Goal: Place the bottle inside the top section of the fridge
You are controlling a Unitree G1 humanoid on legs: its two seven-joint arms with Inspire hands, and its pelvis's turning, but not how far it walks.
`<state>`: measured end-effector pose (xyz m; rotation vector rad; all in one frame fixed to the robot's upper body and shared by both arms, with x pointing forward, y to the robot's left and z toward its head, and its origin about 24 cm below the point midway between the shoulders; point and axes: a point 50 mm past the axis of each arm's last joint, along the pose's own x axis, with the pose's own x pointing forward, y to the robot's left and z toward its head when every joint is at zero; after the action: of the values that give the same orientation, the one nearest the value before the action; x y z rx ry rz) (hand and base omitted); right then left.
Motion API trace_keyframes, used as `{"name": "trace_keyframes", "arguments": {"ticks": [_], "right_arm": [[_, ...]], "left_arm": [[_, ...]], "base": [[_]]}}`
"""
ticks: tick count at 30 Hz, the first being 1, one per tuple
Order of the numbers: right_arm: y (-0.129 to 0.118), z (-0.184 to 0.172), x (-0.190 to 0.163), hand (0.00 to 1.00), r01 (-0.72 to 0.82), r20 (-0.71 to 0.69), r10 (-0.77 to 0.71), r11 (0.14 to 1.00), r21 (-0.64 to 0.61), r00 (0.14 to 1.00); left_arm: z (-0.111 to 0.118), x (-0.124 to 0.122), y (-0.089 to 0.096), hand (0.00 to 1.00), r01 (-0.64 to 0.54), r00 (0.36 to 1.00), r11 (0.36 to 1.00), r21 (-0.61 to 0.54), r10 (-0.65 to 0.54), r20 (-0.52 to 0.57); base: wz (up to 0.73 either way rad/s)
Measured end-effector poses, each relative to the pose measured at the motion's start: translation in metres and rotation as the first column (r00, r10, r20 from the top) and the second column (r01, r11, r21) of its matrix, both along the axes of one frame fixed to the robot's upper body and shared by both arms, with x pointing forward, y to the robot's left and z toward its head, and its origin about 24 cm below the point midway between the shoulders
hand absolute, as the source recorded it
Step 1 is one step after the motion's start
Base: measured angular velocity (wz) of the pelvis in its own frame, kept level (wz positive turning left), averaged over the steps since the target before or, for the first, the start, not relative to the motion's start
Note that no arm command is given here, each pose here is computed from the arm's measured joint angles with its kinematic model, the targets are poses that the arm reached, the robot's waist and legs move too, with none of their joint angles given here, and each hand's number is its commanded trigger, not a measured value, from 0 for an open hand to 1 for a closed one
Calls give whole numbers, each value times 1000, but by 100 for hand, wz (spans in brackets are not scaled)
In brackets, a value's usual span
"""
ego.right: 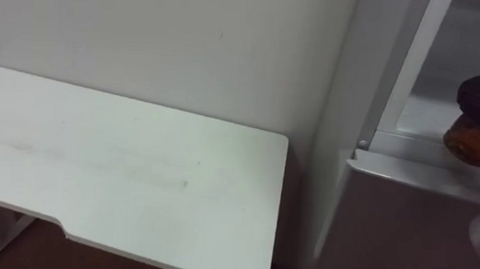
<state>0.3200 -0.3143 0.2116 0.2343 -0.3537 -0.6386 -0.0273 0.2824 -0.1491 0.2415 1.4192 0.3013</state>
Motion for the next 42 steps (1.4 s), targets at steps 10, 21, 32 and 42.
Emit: {"name": "trace_keyframes", "arguments": {"ticks": [10,21,32,42], "right_arm": [[2,17,5,100,43,2,-43,998,-56,999],[3,25,12,100,115,-5,-115,993,-29,993],[-4,23,21,100,186,-59,-189,981,-51,980],[-14,33,22,100,233,-56,-236,971,-55,970]], "left_arm": [[1,1,3,0,7,1000,1000,9,-7,-1],[2,5,4,0,22,1000,1000,12,-22,15],[2,7,3,0,26,999,1000,4,-26,20],[2,9,4,0,34,999,999,8,-34,31]], "base": [[9],[2],[6],[0]]}}
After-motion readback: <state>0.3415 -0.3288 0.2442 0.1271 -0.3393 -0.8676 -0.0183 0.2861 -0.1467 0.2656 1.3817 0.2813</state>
